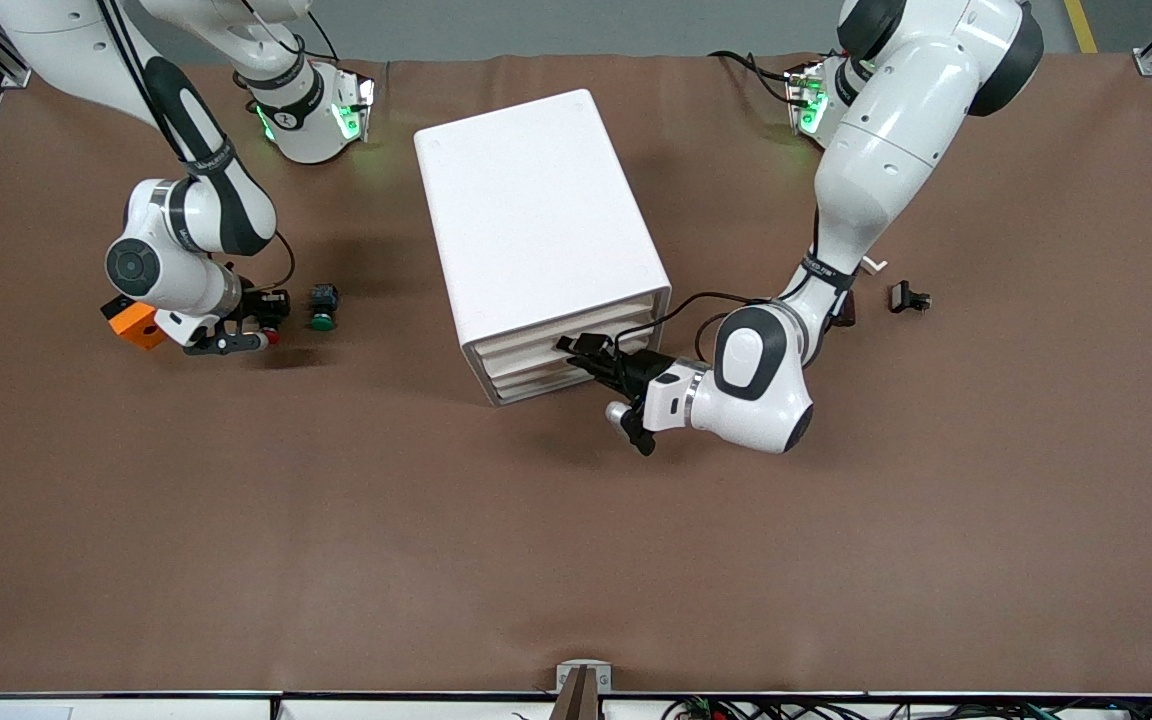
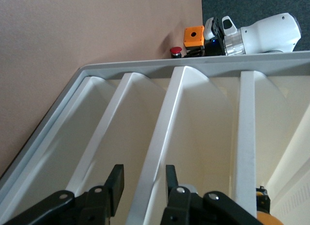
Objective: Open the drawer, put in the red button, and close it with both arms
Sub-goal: 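Grasp the red button with the right gripper while the left gripper hooks the drawer, then pull the drawer open with the left gripper while the right gripper lifts the button, then carry the red button over the open drawer while the left gripper withdraws, then lower the red button into the drawer with the right gripper, then open the right gripper and lift it away from the drawer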
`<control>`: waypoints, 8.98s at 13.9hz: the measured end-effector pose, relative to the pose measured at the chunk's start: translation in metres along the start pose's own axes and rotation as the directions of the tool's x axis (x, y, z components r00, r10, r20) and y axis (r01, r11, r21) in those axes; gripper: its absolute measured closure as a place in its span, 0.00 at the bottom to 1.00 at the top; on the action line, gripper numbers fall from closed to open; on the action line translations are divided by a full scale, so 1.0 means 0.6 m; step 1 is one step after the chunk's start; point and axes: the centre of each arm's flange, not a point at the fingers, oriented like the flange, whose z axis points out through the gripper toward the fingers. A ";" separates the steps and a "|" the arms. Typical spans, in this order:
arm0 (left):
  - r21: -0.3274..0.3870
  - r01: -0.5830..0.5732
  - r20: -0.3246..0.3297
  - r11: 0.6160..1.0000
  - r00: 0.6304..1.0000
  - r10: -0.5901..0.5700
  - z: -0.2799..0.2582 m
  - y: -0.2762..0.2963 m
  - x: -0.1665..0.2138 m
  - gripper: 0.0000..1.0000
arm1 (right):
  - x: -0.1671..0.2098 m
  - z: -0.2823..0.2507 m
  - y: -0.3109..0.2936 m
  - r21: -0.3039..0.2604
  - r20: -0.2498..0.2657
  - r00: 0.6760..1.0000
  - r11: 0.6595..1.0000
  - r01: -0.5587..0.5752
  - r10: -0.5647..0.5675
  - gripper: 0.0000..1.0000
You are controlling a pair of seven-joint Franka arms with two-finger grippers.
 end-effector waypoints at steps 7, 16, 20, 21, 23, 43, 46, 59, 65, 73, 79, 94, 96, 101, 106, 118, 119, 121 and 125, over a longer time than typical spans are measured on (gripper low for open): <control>-0.018 -0.004 0.002 1.000 1.000 0.004 0.002 0.003 -0.001 0.89 | 0.030 -0.031 -0.003 -0.010 -0.039 0.997 0.997 0.071 -0.071 0.58; -0.016 0.005 -0.090 1.000 0.996 -0.006 -0.044 -0.007 0.022 0.89 | 0.108 -0.308 -0.080 0.008 0.089 0.954 0.959 0.285 -0.284 0.58; -0.032 0.032 -0.184 0.999 0.982 -0.037 -0.083 -0.025 0.037 0.89 | 0.122 -0.437 -0.223 -0.037 0.063 0.866 0.866 0.499 -0.497 0.58; -0.034 0.036 -0.202 0.999 0.979 -0.042 -0.091 -0.029 0.039 0.89 | 0.121 -0.461 -0.261 -0.055 0.047 0.845 0.843 0.535 -0.533 0.58; -0.035 0.041 -0.222 0.999 0.974 -0.048 -0.099 -0.034 0.043 0.90 | 0.116 -0.500 -0.329 -0.088 0.015 0.806 0.802 0.591 -0.592 0.58; 0.024 0.172 -0.520 0.985 0.844 -0.135 -0.366 0.038 0.096 0.00 | 0.190 -0.714 -0.593 -0.318 -0.300 0.571 0.644 0.695 -0.764 0.58; 0.122 0.316 -0.564 0.941 0.802 -0.196 -0.469 0.088 0.078 0.00 | 0.216 -0.705 -0.610 -0.352 -0.356 0.532 0.638 0.685 -0.768 0.58; 0.767 0.571 -0.517 0.293 0.820 -0.244 -0.725 0.318 -0.144 0.00 | 0.249 -0.633 -0.724 -0.565 -0.108 -0.013 0.051 0.824 -0.994 0.58; 0.758 0.590 -0.511 0.278 0.802 -0.310 -0.798 0.389 -0.245 0.00 | 0.243 -0.571 -0.784 -0.534 -0.032 -0.122 -0.086 0.841 -0.992 0.58; 0.766 0.571 -0.504 0.294 0.818 -0.277 -0.748 0.472 -0.351 0.00 | 0.235 -0.483 -0.798 -0.332 -0.007 -0.133 -0.123 0.935 -0.991 0.58; 0.770 0.568 -0.482 0.289 0.816 -0.320 -0.714 0.446 -0.385 0.00 | 0.258 -0.461 -0.808 -0.379 -0.035 -0.139 -0.116 0.918 -0.990 0.58; 0.768 0.570 -0.493 0.292 0.817 -0.299 -0.723 0.463 -0.384 0.00 | 0.264 -0.388 -0.847 -0.357 -0.034 -0.134 -0.114 0.927 -0.990 0.58; 0.768 0.570 -0.493 0.292 0.817 -0.299 -0.723 0.463 -0.384 0.00 | 0.266 -0.379 -0.847 -0.352 -0.030 -0.133 -0.114 0.929 -0.991 0.58; 0.776 0.570 -0.494 0.272 0.816 -0.300 -0.726 0.458 -0.385 0.00 | 0.276 -0.369 -0.838 -0.345 -0.025 -0.122 -0.106 0.933 -0.992 0.58; 0.774 0.573 -0.495 0.270 0.813 -0.306 -0.727 0.453 -0.383 0.00 | 0.278 -0.363 -0.836 -0.341 -0.023 -0.120 -0.105 0.934 -0.993 0.58; 0.774 0.573 -0.496 0.270 0.813 -0.305 -0.726 0.453 -0.382 0.00 | 0.274 -0.394 -0.819 -0.303 -0.028 -0.028 -0.018 0.953 -0.999 0.00; 0.774 0.573 -0.496 0.270 0.813 -0.305 -0.726 0.453 -0.382 0.00 | 0.271 -0.403 -0.820 -0.302 -0.045 0.024 0.036 0.953 -0.999 0.00; 0.776 0.570 -0.494 0.271 0.816 -0.302 -0.724 0.454 -0.380 0.00 | 0.256 -0.438 -0.830 -0.310 -0.100 0.132 0.157 0.938 -0.986 0.00; 0.777 0.568 -0.493 0.271 0.817 -0.301 -0.722 0.455 -0.380 0.00 | 0.215 -0.504 -0.843 -0.316 -0.153 0.196 0.236 0.919 -0.969 0.00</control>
